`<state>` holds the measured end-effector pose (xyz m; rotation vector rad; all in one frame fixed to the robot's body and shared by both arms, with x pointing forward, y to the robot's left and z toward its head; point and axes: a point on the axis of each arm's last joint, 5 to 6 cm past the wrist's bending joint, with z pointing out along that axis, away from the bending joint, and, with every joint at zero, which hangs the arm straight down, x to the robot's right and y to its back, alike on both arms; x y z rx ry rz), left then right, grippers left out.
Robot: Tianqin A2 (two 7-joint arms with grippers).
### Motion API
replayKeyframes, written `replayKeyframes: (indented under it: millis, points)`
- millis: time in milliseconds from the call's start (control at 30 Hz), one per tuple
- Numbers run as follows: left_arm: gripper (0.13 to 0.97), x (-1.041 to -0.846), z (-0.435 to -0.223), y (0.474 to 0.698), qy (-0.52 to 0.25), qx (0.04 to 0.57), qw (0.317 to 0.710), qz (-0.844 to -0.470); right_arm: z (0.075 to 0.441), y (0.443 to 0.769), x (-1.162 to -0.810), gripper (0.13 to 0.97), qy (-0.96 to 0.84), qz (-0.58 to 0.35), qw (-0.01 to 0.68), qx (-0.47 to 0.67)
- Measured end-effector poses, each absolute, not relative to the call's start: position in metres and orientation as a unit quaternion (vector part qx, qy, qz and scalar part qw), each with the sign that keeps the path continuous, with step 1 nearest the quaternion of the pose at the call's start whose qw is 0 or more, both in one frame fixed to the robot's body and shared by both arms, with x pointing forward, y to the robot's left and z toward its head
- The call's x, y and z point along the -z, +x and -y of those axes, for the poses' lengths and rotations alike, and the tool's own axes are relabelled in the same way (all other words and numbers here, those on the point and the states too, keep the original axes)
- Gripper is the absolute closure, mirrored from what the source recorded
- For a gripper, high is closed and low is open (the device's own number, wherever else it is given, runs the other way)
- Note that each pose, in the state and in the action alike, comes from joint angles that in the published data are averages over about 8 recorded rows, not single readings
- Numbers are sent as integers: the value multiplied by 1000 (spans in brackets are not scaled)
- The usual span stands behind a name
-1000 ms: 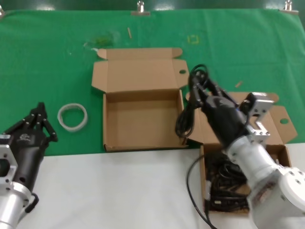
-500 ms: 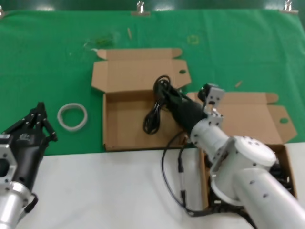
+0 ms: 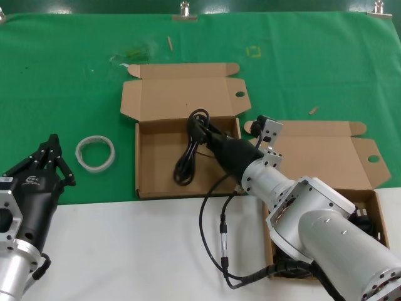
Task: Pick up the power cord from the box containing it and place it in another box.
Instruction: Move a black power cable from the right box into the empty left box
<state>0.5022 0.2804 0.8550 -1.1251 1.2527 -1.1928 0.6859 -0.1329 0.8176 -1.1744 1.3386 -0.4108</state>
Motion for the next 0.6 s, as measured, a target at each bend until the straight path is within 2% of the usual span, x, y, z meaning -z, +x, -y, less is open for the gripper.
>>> replayKeyframes:
  millis: [167, 467, 600]
  points:
    - [957, -855, -280, 502, -468, 496, 513, -521, 135, 685, -815, 781, -505, -582, 613, 176]
    - [957, -855, -280, 502, -468, 496, 513, -521, 136, 684, -818, 709, -499, -576, 622, 181]
    - [957, -855, -280, 502, -468, 496, 513, -521, 138, 679, -828, 640, -498, -556, 638, 191]
